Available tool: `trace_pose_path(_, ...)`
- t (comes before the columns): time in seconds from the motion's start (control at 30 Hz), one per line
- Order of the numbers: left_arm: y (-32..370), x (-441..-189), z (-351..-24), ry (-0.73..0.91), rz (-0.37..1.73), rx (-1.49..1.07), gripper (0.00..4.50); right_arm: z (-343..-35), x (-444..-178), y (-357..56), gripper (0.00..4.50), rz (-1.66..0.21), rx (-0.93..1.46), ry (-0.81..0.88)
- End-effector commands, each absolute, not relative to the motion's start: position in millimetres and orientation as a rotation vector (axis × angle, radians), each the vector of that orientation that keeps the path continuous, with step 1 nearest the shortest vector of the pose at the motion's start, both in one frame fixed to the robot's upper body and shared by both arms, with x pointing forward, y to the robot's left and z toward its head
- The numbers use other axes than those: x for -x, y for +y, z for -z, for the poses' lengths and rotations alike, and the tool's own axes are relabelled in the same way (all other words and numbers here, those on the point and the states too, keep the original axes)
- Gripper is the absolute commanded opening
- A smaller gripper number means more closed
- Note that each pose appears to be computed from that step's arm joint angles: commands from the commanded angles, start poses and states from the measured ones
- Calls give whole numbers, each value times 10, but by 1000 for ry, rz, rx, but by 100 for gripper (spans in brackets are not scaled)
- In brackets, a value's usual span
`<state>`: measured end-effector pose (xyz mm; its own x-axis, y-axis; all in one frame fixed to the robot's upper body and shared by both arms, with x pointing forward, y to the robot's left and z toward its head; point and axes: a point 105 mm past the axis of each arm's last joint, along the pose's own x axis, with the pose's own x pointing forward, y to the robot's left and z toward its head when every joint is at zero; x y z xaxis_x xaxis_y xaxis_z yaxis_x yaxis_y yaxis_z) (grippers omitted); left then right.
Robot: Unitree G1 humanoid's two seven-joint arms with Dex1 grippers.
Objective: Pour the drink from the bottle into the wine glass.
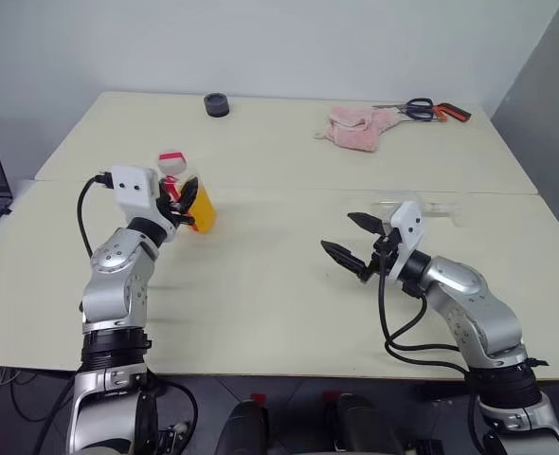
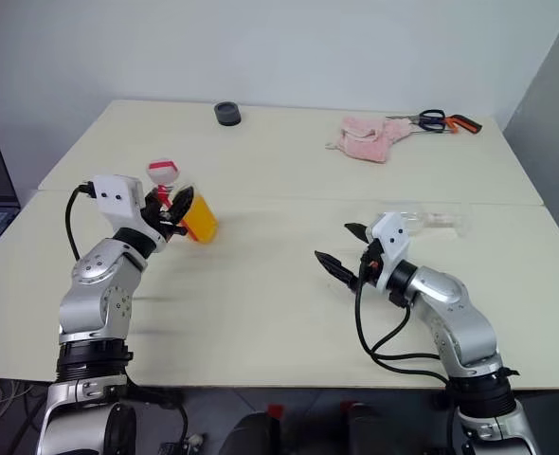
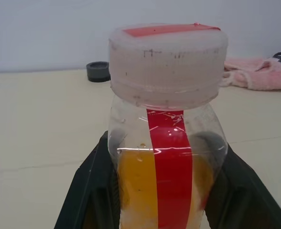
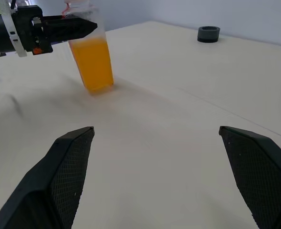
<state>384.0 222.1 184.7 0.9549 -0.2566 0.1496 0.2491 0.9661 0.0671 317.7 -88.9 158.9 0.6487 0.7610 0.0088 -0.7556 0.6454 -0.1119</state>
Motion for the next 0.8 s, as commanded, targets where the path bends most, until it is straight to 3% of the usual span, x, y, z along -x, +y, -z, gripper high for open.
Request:
trace_pose_path(0.03,1918,-3768,-2074,-234,408,-80,175,-1835,-3107,-927,450,-883,131,-140)
trace_pose_path(0.43,881,-3570,-2008,-174,1033,-113,174,-2158,-2820,-899,450,-994,110,-137)
trace_pose_path(0.8,458,-3408,-1947,-154,1364,-155,174,-2288,-2931,-848,450,-857,98,-119)
